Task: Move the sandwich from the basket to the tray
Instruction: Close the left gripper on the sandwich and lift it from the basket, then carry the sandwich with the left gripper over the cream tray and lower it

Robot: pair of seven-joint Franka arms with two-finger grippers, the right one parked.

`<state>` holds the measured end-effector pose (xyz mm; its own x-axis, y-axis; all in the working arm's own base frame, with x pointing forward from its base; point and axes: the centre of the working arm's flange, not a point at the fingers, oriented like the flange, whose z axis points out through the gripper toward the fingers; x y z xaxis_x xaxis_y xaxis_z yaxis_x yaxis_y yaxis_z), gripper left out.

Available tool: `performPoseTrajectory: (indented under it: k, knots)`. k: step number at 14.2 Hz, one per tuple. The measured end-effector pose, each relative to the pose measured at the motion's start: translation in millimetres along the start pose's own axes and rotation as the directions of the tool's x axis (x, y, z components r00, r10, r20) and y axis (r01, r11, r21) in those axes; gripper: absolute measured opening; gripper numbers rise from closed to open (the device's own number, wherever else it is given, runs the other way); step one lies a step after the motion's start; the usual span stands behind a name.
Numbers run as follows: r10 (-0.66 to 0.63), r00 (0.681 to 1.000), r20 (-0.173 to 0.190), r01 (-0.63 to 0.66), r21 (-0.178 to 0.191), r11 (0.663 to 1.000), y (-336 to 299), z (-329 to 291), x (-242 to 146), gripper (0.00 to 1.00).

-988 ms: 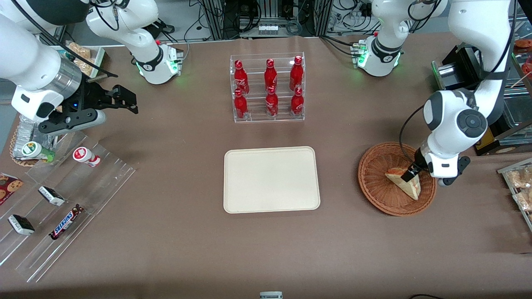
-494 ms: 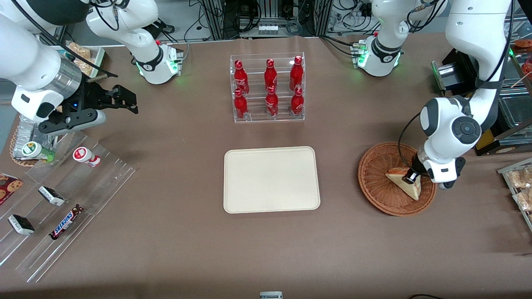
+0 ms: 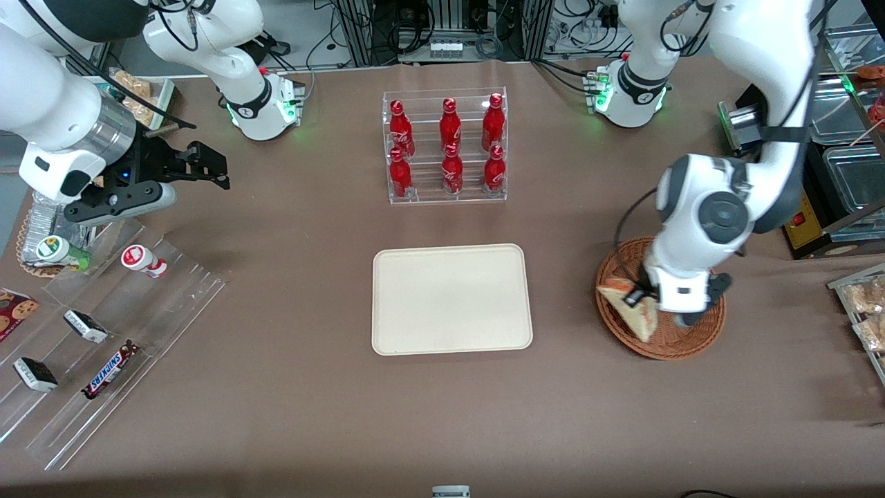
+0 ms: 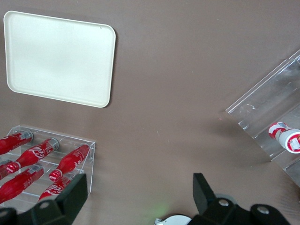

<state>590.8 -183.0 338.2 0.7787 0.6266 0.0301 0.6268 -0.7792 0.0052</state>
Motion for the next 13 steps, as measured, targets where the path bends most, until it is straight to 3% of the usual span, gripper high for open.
performPoseTrajectory:
  k: [3, 8, 10, 13]
  knots:
    - [0.112, 0.994, -0.008, -0.112, -0.031, 0.993, 69, 4, -77, 0.15]
    - [0.281, 0.958, -0.063, -0.287, -0.139, 0.948, 154, 46, -208, 0.14]
    - [0.341, 0.936, -0.092, -0.351, -0.134, 0.927, 164, 64, -236, 0.14]
    - [0.374, 0.922, -0.104, -0.385, -0.128, 0.914, 175, 75, -250, 0.14]
